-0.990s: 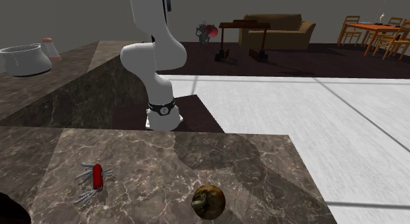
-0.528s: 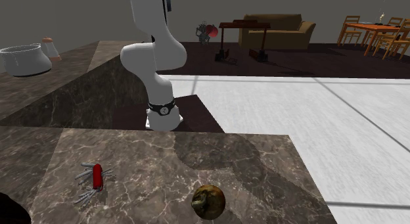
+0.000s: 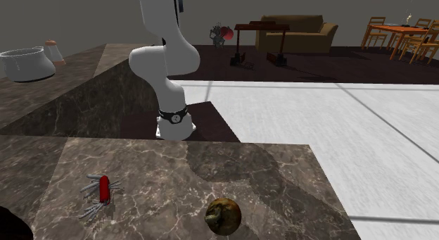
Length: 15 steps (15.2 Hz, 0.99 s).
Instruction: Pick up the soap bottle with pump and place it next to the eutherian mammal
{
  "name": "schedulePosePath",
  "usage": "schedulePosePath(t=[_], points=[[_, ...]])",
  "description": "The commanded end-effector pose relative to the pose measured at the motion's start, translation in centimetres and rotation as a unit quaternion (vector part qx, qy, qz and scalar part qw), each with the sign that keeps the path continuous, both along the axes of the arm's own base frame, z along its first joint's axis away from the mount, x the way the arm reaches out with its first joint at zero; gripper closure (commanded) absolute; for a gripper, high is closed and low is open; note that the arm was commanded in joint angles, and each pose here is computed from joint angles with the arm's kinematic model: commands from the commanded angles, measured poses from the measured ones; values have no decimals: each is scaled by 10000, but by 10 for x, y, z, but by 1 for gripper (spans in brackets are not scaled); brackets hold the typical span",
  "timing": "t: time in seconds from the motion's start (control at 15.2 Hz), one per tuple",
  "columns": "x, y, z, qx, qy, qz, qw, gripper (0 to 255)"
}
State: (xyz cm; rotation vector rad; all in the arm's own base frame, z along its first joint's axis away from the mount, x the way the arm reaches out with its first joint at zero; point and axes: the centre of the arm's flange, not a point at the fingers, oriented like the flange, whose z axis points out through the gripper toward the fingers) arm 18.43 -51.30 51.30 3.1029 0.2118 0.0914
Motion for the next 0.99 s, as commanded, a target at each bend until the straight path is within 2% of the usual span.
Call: schedulePosePath(t=[0.0, 0.92], points=[[0, -1, -11, -4, -2, -1, 10000, 255], [0, -1, -85, -4, -2, -1, 10000, 255]])
